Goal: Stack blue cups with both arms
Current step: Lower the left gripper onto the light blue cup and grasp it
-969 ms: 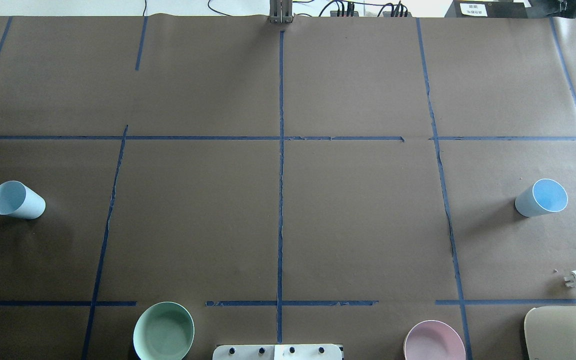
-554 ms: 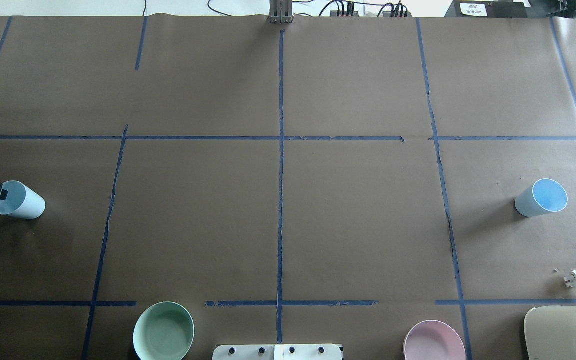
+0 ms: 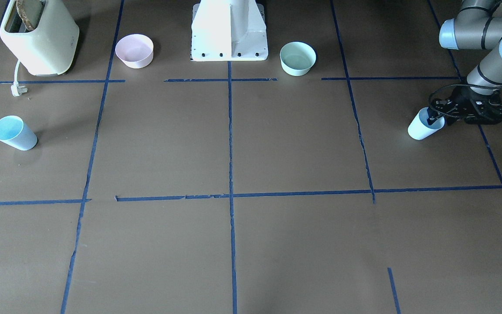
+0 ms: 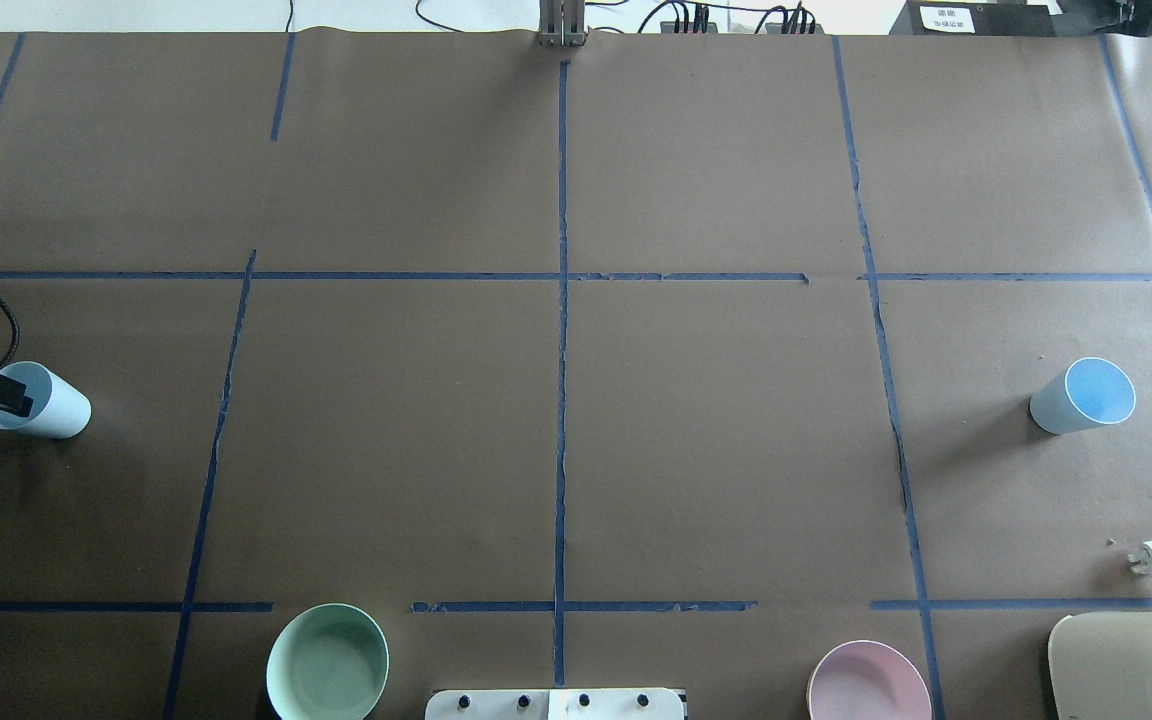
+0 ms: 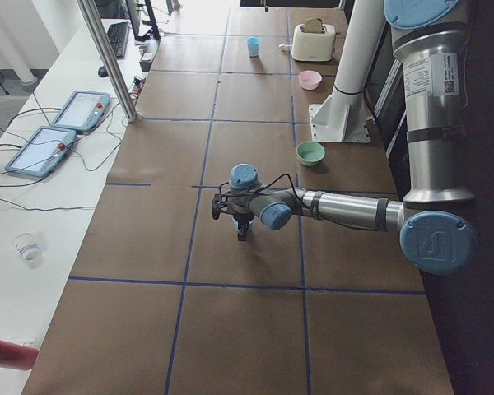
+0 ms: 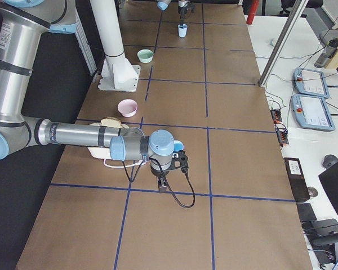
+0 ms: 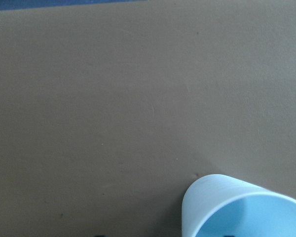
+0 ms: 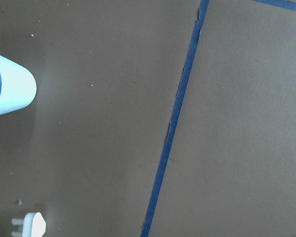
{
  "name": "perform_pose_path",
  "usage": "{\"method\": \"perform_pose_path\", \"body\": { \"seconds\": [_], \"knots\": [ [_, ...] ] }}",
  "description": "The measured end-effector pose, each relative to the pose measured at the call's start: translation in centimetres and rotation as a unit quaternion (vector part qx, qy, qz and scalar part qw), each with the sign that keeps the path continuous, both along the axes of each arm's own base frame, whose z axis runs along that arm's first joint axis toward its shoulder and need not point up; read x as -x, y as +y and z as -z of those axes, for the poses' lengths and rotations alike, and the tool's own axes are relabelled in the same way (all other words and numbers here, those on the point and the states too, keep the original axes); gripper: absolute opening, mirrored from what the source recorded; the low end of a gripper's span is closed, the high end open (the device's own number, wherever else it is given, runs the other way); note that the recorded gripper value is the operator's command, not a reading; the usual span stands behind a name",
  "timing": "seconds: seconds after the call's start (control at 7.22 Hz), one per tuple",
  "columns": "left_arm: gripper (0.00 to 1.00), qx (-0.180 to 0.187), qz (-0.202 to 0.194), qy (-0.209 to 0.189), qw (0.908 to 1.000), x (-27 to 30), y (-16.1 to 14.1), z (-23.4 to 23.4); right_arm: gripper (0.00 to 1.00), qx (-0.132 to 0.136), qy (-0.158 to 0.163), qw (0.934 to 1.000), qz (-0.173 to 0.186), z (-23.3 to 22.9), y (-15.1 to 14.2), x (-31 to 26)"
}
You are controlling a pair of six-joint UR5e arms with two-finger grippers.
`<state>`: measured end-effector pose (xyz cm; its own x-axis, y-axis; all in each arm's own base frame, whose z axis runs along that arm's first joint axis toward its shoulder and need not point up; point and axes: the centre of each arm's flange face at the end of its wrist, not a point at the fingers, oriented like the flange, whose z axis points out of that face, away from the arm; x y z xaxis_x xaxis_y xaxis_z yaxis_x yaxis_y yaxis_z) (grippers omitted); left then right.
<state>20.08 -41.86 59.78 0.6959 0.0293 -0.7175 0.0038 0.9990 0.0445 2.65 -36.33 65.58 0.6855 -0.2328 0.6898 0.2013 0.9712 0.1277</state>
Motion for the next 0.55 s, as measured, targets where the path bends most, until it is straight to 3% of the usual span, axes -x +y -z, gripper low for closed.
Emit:
{"method": "perform_pose_path", "body": {
  "seconds": [0.55],
  "knots": [
    [0.0,-0.005,-0.001,0.029,0.9996,-1.0,-0.9,3.6,1.0,0.0,0.0,1.0,0.0,0.0,0.0,0.0]
  ]
}}
